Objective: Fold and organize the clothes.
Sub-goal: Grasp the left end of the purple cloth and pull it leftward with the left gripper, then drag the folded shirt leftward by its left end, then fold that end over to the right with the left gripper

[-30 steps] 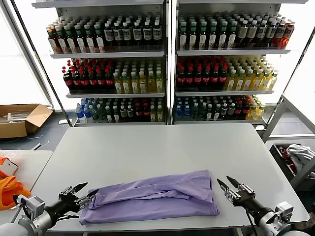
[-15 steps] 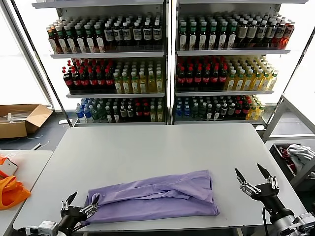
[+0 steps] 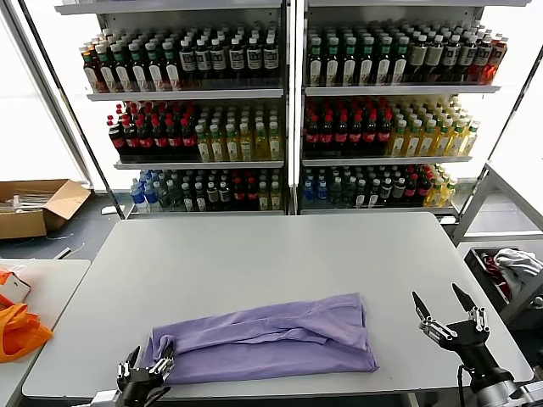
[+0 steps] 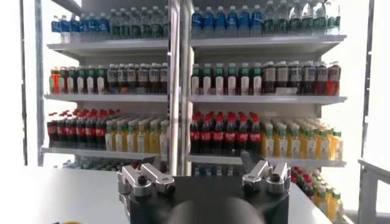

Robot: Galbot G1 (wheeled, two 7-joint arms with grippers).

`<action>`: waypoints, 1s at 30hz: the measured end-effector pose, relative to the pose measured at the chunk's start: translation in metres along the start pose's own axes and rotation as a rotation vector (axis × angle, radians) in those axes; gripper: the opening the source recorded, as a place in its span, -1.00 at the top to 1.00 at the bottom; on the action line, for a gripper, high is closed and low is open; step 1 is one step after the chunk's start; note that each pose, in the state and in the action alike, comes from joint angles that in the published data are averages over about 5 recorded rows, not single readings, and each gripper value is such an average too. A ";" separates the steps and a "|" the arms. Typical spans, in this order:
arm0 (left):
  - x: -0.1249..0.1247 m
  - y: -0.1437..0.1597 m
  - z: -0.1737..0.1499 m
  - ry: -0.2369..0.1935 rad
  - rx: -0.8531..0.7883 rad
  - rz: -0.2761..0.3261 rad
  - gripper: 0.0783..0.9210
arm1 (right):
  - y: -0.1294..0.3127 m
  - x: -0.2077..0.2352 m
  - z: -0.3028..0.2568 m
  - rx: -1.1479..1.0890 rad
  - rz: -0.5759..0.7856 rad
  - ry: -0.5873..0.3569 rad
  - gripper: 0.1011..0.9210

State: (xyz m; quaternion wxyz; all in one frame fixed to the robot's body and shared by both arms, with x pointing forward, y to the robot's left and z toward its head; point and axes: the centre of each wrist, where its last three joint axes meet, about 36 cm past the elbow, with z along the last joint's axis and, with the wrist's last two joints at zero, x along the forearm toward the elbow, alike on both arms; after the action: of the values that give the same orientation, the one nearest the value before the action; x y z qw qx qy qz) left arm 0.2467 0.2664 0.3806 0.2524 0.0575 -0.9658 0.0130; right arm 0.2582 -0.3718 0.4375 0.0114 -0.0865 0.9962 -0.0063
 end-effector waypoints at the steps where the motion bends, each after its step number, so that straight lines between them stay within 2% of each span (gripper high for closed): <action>1: 0.000 -0.001 0.001 0.004 0.002 0.001 -0.31 | 0.001 0.000 -0.001 -0.004 -0.002 -0.004 -0.76; 6: 0.001 -0.002 0.004 0.016 0.002 0.016 0.04 | 0.005 0.000 -0.004 -0.026 -0.009 -0.021 -0.76; 12: 0.002 0.000 0.000 0.014 -0.007 0.065 0.45 | 0.010 -0.002 -0.008 -0.046 -0.018 -0.038 -0.76; 19: -0.001 0.008 -0.013 -0.046 -0.020 0.105 0.89 | 0.010 -0.002 -0.012 -0.048 -0.026 -0.047 -0.76; 24: -0.009 0.038 -0.031 -0.102 -0.041 0.108 0.94 | 0.008 -0.004 -0.015 -0.045 -0.028 -0.054 -0.76; 30: -0.024 0.107 -0.055 -0.157 -0.094 0.054 0.94 | 0.007 -0.004 -0.016 -0.042 -0.030 -0.055 -0.76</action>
State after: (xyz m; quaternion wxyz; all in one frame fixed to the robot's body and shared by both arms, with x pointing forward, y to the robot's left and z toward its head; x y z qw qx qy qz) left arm 0.2814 0.3778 0.4175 0.1778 0.0205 -0.9834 -0.0299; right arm 0.2610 -0.3643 0.4539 0.0367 -0.1017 0.9940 0.0170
